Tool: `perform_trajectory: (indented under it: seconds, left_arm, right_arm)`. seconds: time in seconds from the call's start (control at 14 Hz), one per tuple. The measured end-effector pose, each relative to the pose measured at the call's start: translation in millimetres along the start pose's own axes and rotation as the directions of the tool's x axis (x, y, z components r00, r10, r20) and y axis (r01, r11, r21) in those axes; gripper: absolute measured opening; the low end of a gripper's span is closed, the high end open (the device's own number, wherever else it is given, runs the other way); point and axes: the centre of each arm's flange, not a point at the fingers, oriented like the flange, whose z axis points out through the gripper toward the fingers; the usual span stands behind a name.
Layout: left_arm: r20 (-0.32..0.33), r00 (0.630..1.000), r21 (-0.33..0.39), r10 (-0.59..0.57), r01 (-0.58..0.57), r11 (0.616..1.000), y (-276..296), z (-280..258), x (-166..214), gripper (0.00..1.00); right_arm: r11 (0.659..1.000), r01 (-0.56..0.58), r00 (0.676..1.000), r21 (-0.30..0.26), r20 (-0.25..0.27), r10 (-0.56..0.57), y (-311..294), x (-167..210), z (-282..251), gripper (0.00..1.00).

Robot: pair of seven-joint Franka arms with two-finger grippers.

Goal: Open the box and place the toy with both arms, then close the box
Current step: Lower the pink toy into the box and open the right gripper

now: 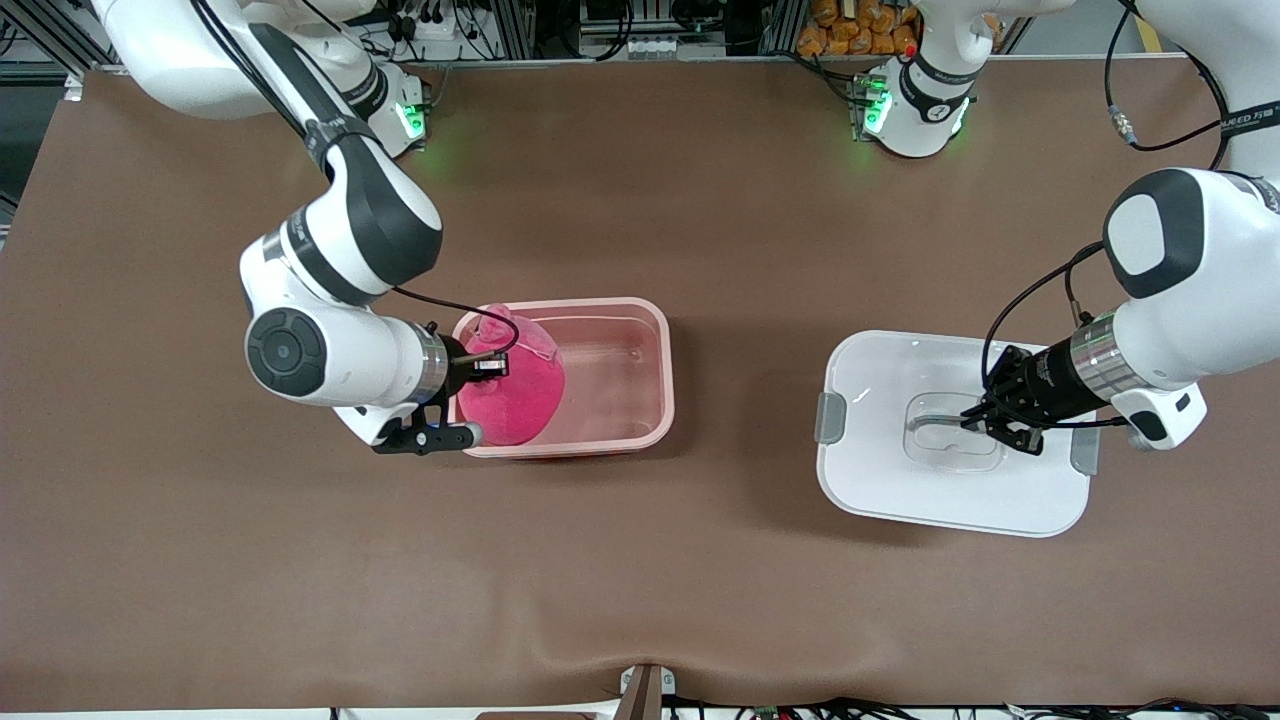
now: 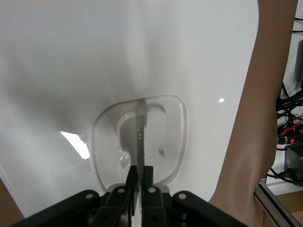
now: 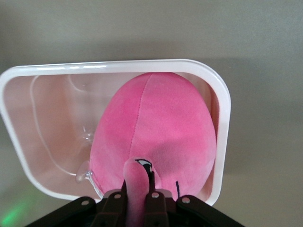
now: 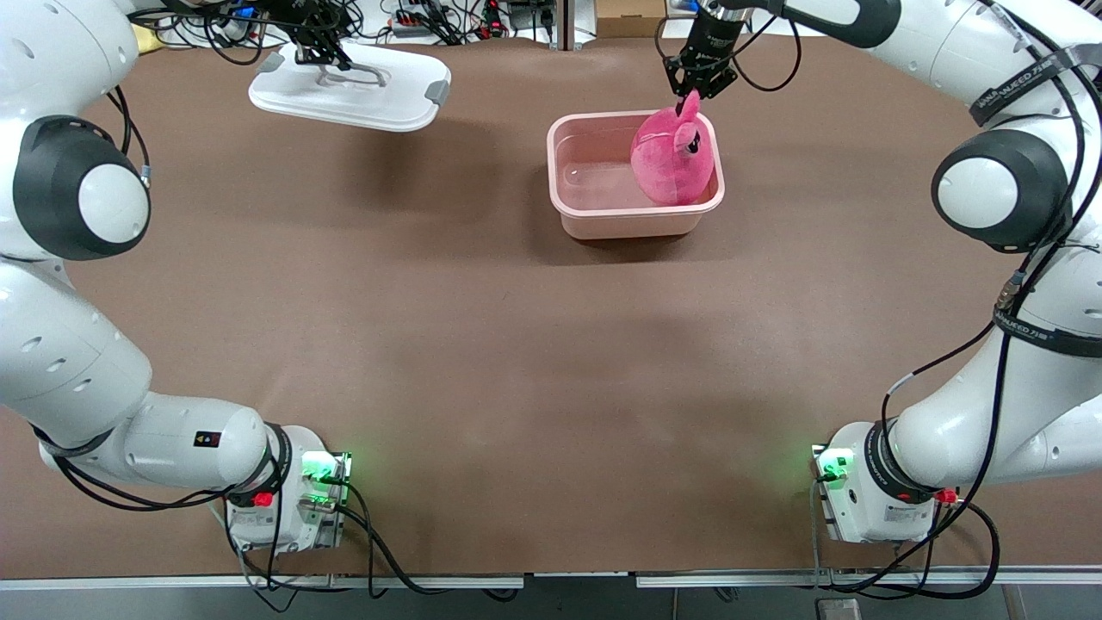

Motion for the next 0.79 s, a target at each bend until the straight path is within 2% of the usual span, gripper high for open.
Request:
perform_trajectory:
  seconds: [0.36, 0.79]
  left_arm:
    - [0.000, 1.000, 0.001, 0.001, -0.001, 1.000, 0.0, 0.4, -0.4, 0.07]
    - [0.001, 1.000, 0.009, -0.001, 0.001, 1.000, 0.2, 5.2, 0.6, 0.07]
  right_arm:
    - [0.999, 0.006, 1.000, -0.045, 0.004, -0.006, 5.2, 12.1, 25.5, 0.11]
    - [0.999, -0.015, 1.000, -0.036, 0.002, 0.015, 8.0, 27.0, 54.1, 0.11]
